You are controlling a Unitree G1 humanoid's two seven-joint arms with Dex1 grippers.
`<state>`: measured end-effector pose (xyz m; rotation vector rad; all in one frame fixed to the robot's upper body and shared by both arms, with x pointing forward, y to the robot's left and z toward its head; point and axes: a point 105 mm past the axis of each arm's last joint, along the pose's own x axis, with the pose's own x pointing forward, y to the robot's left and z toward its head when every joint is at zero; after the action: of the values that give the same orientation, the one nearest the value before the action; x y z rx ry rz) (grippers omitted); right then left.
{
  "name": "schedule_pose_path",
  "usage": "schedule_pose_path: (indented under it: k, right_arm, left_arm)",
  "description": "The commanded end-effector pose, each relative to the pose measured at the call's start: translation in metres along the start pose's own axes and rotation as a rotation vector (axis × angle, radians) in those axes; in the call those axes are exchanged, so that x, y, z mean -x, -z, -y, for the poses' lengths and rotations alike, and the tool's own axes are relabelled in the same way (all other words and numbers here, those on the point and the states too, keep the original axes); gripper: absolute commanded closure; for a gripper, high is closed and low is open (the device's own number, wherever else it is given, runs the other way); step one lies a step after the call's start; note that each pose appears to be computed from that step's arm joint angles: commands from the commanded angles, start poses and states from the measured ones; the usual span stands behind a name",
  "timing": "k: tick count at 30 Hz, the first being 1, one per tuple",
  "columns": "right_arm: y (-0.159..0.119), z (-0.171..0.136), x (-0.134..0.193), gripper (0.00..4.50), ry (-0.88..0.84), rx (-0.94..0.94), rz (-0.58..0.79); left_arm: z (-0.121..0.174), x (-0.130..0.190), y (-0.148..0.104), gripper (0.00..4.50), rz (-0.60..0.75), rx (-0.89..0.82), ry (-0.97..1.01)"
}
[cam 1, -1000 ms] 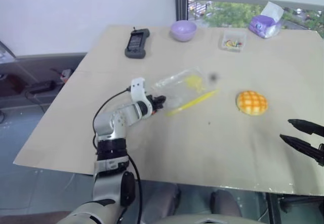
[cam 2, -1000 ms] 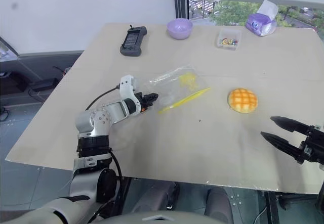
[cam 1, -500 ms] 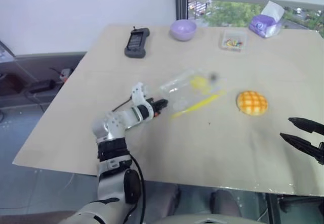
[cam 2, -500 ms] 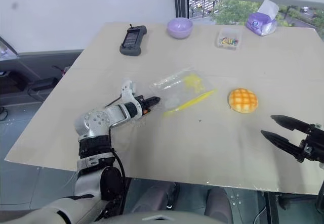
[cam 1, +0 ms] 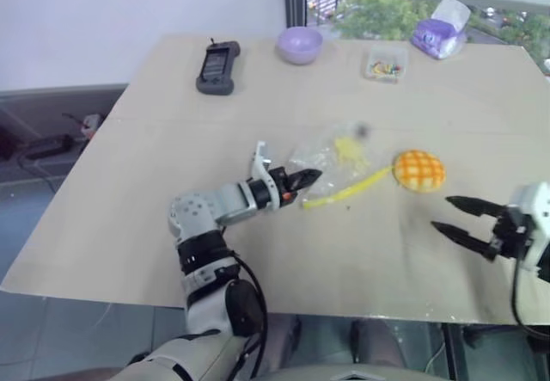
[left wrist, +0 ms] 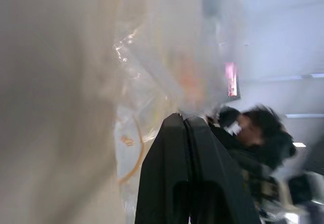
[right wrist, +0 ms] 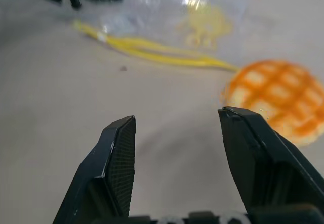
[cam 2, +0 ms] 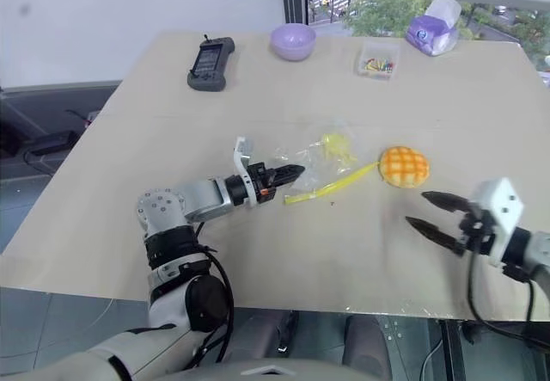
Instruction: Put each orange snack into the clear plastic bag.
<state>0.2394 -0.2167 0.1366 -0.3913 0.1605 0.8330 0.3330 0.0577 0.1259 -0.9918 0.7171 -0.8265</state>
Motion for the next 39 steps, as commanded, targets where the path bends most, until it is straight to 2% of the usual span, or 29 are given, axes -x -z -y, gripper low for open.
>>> schedule_pose_path:
  k: [1, 9, 13, 21, 28, 30, 31, 35, 39]
  right_arm:
    - [-0.009, -0.001, -0.011, 1.67, 0.013, 0.068, 0.034]
    - [0.001, 0.024, -0.053, 1.67, 0.197, 0.297, -0.054]
    - [0.007, 0.023, -0.079, 1.67, 0.180, 0.416, -0.068]
    - [-0.012, 0.032, -0.128, 1.67, 0.249, 0.433, 0.033]
    - [-0.019, 0.044, -0.145, 1.67, 0.291, 0.433, 0.064]
    - [-0.019, 0.042, -0.146, 2.31, 0.280, 0.427, 0.071]
    - [-0.018, 0.041, -0.146, 2.49, 0.274, 0.426, 0.071]
    - [-0.019, 0.041, -0.144, 4.33, 0.266, 0.424, 0.082]
    - [-0.026, 0.041, -0.144, 4.42, 0.269, 0.424, 0.102]
  left_arm:
    - [0.013, 0.005, -0.006, 4.45, 0.019, -0.022, 0.052]
    - [0.046, 0.012, -0.016, 4.45, 0.050, -0.038, 0.240]
    - [0.049, 0.013, -0.015, 4.45, 0.044, -0.037, 0.254]
    - [0.051, 0.010, -0.011, 4.45, 0.036, -0.019, 0.259]
    - [0.050, 0.010, -0.010, 4.45, 0.036, -0.012, 0.251]
    - [0.049, 0.011, -0.011, 4.50, 0.039, -0.011, 0.245]
    - [0.049, 0.011, -0.011, 4.50, 0.042, -0.011, 0.243]
    - [0.047, 0.013, -0.014, 4.50, 0.061, -0.014, 0.231]
    - [0.044, 0.019, -0.021, 4.50, 0.131, -0.098, 0.161]
